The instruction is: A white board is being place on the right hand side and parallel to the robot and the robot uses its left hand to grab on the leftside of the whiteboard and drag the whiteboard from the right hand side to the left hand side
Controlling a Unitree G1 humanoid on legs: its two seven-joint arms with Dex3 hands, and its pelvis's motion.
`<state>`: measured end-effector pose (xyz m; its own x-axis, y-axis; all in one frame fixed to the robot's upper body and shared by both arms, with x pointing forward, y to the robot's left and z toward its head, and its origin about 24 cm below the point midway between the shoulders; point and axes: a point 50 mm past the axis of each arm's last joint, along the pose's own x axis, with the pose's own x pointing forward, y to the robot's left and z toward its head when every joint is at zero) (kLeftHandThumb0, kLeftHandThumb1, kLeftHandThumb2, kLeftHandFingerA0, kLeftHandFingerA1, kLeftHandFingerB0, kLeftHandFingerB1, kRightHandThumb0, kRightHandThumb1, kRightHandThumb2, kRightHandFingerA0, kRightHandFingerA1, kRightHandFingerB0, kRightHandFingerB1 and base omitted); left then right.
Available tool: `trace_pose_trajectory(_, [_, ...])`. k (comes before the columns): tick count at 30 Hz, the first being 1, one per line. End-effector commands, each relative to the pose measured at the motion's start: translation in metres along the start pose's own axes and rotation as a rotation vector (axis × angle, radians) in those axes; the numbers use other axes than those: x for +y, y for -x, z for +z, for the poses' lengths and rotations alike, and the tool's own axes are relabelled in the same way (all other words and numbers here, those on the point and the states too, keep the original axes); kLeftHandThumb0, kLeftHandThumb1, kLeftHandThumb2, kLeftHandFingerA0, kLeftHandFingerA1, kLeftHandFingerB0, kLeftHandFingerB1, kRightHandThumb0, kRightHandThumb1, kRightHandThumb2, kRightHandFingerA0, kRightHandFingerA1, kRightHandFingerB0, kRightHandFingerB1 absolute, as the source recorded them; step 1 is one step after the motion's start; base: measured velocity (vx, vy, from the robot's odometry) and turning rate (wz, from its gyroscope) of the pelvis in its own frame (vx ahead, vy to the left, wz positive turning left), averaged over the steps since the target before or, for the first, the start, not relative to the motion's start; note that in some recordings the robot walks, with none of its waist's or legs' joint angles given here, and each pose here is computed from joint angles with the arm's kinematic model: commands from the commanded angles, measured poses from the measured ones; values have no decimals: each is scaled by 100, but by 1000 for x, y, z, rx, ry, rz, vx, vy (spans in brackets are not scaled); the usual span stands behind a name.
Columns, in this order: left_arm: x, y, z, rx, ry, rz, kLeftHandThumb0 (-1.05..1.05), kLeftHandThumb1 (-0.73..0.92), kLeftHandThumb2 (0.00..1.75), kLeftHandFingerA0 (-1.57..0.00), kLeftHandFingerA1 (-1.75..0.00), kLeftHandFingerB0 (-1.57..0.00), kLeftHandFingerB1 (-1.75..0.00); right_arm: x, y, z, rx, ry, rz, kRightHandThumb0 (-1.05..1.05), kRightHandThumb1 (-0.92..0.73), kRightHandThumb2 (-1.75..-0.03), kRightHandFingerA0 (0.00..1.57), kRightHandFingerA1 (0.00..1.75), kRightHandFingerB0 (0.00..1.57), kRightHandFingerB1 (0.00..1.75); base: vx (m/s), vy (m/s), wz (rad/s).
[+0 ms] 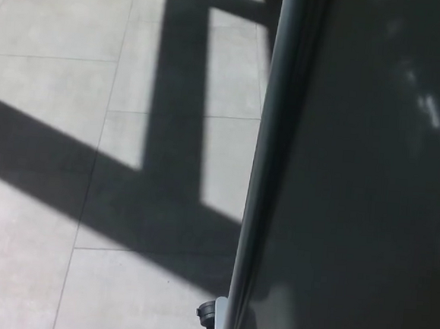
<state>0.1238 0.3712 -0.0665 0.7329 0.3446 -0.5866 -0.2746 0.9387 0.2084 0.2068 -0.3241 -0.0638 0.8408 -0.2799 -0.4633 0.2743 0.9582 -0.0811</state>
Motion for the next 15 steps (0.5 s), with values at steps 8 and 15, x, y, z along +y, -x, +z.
trace_pose_trajectory(8, [-24,-10,79,-344,-51,-223,-26,36,92,-11,-52,-11,-50,-9,3,3,-58,-44,2,-80,-68,-62,98,85,58,63,0,1,1])
trace_pose_trajectory(15, [-81,-5,140,-483,-131,-432,-46,49,66,-26,-38,-23,-35,-19,19,-19,-23,-55,-21,-78,-66,-63,94,83,58,61,0,0,0])
